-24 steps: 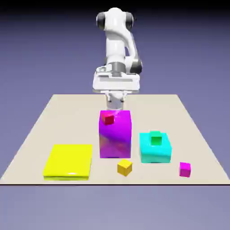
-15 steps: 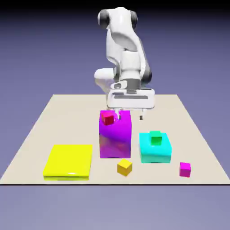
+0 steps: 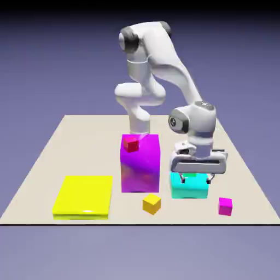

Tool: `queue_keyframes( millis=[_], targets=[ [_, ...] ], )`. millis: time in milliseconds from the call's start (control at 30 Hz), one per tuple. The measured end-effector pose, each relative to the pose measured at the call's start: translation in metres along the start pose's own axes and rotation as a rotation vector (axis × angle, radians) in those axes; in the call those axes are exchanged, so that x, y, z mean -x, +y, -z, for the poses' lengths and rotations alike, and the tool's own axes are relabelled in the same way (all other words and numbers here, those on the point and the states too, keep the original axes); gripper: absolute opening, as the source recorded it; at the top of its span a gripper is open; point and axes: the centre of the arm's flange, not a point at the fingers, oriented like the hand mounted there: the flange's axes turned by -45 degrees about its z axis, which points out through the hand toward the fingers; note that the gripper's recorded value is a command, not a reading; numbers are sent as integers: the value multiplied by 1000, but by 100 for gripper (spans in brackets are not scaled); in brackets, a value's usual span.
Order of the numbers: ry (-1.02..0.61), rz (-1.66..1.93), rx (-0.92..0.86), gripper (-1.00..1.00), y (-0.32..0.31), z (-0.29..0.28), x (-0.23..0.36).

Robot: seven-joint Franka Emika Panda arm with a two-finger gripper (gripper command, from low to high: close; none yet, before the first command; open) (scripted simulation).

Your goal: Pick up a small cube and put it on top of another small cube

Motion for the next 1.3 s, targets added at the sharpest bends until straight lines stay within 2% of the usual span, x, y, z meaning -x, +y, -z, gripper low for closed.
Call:
queue_keyframes(
  millis=[467, 567, 600, 667, 767, 1033, 1300],
  targets=[
    [-242, -173, -39, 0, -102, -55, 1],
    [-242, -174, -39, 0, -106, -122, 13],
    [-242, -173, -39, -100, -106, -124, 14],
    [-242, -173, -40, -100, -106, -124, 14],
    [-242, -174, -41, -100, -102, -57, 1],
    [-282, -352, -5, -100, 32, -47, -11],
    [-255, -626, -54, -100, 179, -15, 2]
  ],
)
